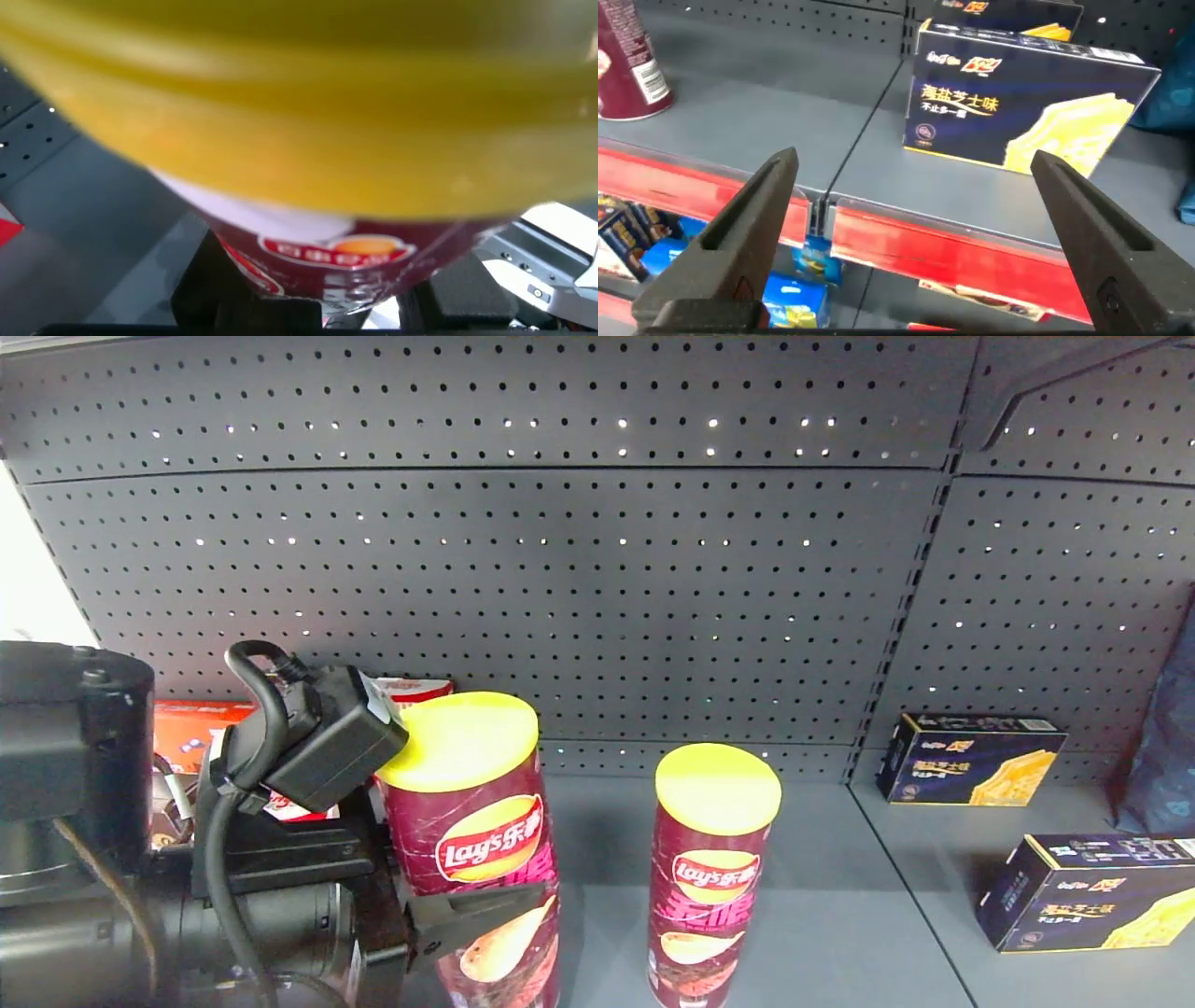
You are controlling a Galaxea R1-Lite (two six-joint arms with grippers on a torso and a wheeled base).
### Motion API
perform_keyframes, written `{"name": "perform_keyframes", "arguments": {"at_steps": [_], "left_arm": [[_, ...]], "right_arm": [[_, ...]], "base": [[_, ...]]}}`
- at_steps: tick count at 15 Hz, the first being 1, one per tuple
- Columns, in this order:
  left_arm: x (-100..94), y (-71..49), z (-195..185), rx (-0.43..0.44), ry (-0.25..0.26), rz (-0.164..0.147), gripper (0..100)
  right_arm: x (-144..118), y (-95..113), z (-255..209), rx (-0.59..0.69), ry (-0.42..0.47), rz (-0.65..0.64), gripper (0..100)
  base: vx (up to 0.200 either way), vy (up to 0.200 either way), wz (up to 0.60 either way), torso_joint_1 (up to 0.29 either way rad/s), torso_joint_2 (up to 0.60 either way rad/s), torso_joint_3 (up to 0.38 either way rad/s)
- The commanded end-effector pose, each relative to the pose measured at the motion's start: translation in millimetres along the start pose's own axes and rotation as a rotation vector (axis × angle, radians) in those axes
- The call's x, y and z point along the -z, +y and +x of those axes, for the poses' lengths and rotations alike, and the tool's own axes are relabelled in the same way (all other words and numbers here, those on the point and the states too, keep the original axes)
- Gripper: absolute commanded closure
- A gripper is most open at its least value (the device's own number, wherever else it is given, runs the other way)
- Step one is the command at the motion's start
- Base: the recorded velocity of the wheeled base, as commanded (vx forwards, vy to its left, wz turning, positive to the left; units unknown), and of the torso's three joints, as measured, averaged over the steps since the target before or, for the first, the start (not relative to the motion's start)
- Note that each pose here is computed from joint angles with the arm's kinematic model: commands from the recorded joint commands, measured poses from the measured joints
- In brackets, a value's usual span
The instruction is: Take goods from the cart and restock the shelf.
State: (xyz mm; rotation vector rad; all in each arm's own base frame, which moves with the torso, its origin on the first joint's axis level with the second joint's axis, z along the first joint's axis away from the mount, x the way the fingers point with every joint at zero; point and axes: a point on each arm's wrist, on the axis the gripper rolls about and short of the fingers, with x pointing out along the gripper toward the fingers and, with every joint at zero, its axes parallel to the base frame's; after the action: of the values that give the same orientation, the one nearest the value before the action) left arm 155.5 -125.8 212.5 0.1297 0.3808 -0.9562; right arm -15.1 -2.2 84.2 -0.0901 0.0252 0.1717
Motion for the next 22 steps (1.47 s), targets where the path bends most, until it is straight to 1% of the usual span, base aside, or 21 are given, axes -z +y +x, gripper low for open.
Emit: {"name": "perform_keyframes", "arguments": {"at_steps": [1,2,4,5,6,7,8,9,10,11,13,14,16,18,19,20,21,22], "left_arm": [[-2.4,-0.2,-1.0,0.001,-0.011,0.004,100],[-2.6,0.0,-0.8,0.008,-0.011,0.001,100],[-1.6,6.1,0.2,0.011,-0.007,-0.011,100],[-0.1,13.6,5.8,0.013,0.008,-0.025,100],[-2.2,17.8,8.1,0.001,-0.003,-0.027,100],[-4.3,24.3,13.9,-0.015,-0.03,-0.024,100],[-6.3,27.8,14.7,-0.025,-0.051,-0.02,100],[-7.2,34.4,17.7,-0.023,-0.072,-0.021,100],[-6.5,38.0,19.2,-0.012,-0.072,-0.026,100],[-4.2,41.8,22.6,-0.009,-0.062,-0.034,100],[-5.2,43.9,26.9,-0.001,-0.058,-0.035,100],[-9.0,44.0,26.6,0.006,-0.067,-0.033,100],[-19.3,48.2,34.9,0.02,-0.079,-0.026,100],[-33.1,52.7,39.5,0.017,-0.109,-0.01,100],[-42.2,60.1,48.5,0.011,-0.122,0.001,100],[-47.8,64.8,52.5,0.004,-0.133,0.012,100],[-50.4,67.7,55.7,-0.001,-0.136,0.028,100],[-49.4,77.2,66.8,-0.005,-0.113,0.065,100]], "right_arm": [[1.1,-4.2,-0.1,0.193,0.015,0.064,0],[1.2,-5.3,-0.3,0.241,0.016,0.078,0],[1.0,-2.9,0.1,0.132,0.011,0.066,0],[2.0,0.1,0.3,0.004,0.017,0.051,0],[6.4,0.6,0.1,-0.005,0.059,0.042,0],[7.1,0.5,-0.2,0.002,0.072,0.07,0],[7.2,0.4,0.0,0.006,0.07,0.077,0],[7.2,0.3,0.0,0.014,0.071,0.082,0],[7.2,0.3,0.0,0.012,0.071,0.083,0],[6.8,0.2,-0.1,0.012,0.069,0.083,0],[7.2,0.3,0.0,0.012,0.071,0.083,0],[7.2,0.3,0.0,0.012,0.071,0.083,0],[6.8,0.2,-0.1,0.012,0.069,0.083,0],[7.2,0.3,0.0,0.012,0.071,0.083,0],[7.2,0.3,0.0,0.012,0.071,0.083,0],[7.2,0.3,0.0,0.012,0.071,0.083,0],[7.2,0.3,0.0,0.012,0.071,0.085,0],[7.2,0.3,0.0,0.012,0.071,0.083,0]], "base": [[0.0,0.0,0.0,0.0,0.0,0.0],[0.0,0.0,0.0,0.0,0.0,0.0],[0.0,0.0,0.0,0.0,0.0,0.0],[0.0,0.0,0.0,0.0,0.0,0.0],[0.0,0.0,0.0,0.0,0.0,0.0],[0.0,0.0,0.0,0.0,0.0,0.0],[0.0,0.0,0.0,0.0,0.0,0.0],[0.0,0.0,0.0,0.0,0.0,0.0],[0.0,0.0,0.0,0.0,0.0,0.0],[0.0,0.0,0.0,0.0,0.0,0.0],[0.0,0.0,0.0,0.0,0.0,0.0],[0.0,0.0,0.0,0.0,0.0,0.0],[0.0,0.0,0.0,0.0,0.0,0.0],[0.0,0.0,0.0,0.0,0.0,0.0],[0.0,0.0,0.0,0.0,0.0,0.0],[0.0,0.0,0.0,0.0,0.0,0.0],[0.0,0.0,0.0,0.0,0.0,0.0],[0.0,0.0,0.0,0.0,0.0,0.0]]}}
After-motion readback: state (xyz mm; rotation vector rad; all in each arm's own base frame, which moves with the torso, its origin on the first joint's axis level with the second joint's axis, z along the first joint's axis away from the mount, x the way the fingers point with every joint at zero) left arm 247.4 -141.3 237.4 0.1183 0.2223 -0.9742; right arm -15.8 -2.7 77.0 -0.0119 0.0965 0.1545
